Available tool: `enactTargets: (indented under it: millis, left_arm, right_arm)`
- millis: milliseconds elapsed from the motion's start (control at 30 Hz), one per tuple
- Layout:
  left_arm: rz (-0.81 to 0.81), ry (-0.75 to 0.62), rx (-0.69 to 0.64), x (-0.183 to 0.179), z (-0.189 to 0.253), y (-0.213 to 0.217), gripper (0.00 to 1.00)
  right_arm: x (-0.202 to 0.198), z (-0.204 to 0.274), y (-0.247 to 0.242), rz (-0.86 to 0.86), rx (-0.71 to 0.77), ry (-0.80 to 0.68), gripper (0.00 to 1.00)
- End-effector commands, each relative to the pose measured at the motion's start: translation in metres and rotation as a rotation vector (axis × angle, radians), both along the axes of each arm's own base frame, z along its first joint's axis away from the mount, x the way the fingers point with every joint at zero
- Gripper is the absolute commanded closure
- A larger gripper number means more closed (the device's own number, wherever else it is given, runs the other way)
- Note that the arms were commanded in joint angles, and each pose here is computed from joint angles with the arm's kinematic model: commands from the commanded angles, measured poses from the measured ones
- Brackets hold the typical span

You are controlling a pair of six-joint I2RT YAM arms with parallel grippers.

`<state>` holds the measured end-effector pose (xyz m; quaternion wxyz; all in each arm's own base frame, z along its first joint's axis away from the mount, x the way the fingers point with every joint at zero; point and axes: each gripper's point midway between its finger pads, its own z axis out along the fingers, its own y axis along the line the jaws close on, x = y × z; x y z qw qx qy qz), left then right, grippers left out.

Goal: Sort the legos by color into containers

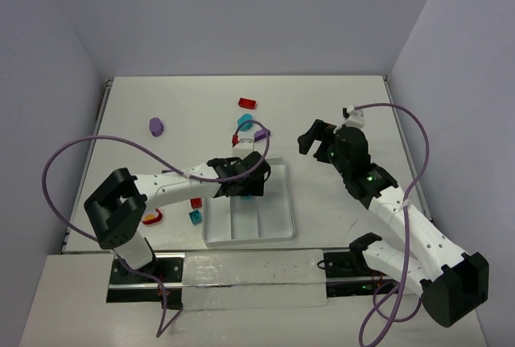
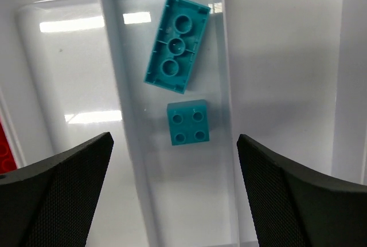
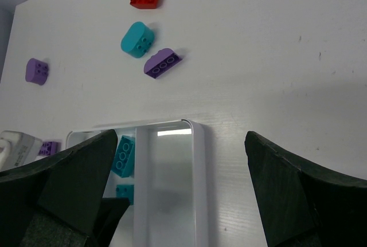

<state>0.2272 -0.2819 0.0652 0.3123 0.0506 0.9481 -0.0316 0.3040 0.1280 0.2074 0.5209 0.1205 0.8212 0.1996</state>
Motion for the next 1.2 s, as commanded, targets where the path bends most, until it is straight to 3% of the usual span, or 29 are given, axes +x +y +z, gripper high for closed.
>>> enactTargets:
  millis: [0, 233, 467, 667, 933, 1167]
  left_arm:
    - [0.127, -0.057, -0.052, 0.001, 0.039, 0.024, 0.02]
    - [0.398, -0.015, -0.253, -0.028, 0.054, 0.088, 0.08]
    - [0.622, 0.088, -0.26, -0.064, 0.012, 0.131, 0.19]
    - [0.754, 0.102, -0.245, -0.081, -0.008, 0.158, 0.22]
    - [0.777, 0.093, -0.289, -0.08, -0.014, 0.168, 0.25]
    - [0.733, 0.103, -0.252, -0.072, -0.02, 0.163, 0.26]
  right_arm:
    - [0.001, 0.011, -0.001, -0.007, 0.025, -0.037, 0.0]
    - [0.003, 0.004, 0.005, 0.011, 0.04, -0.029, 0.0]
    - [0.004, 0.007, 0.013, 0.041, 0.064, -0.034, 0.0]
    - [0.0, 0.0, 0.014, 0.05, 0.069, -0.024, 0.0]
    - [-0.001, -0.002, 0.015, 0.054, 0.078, -0.019, 0.0]
    - [-0.001, -0.003, 0.016, 0.056, 0.079, -0.011, 0.0]
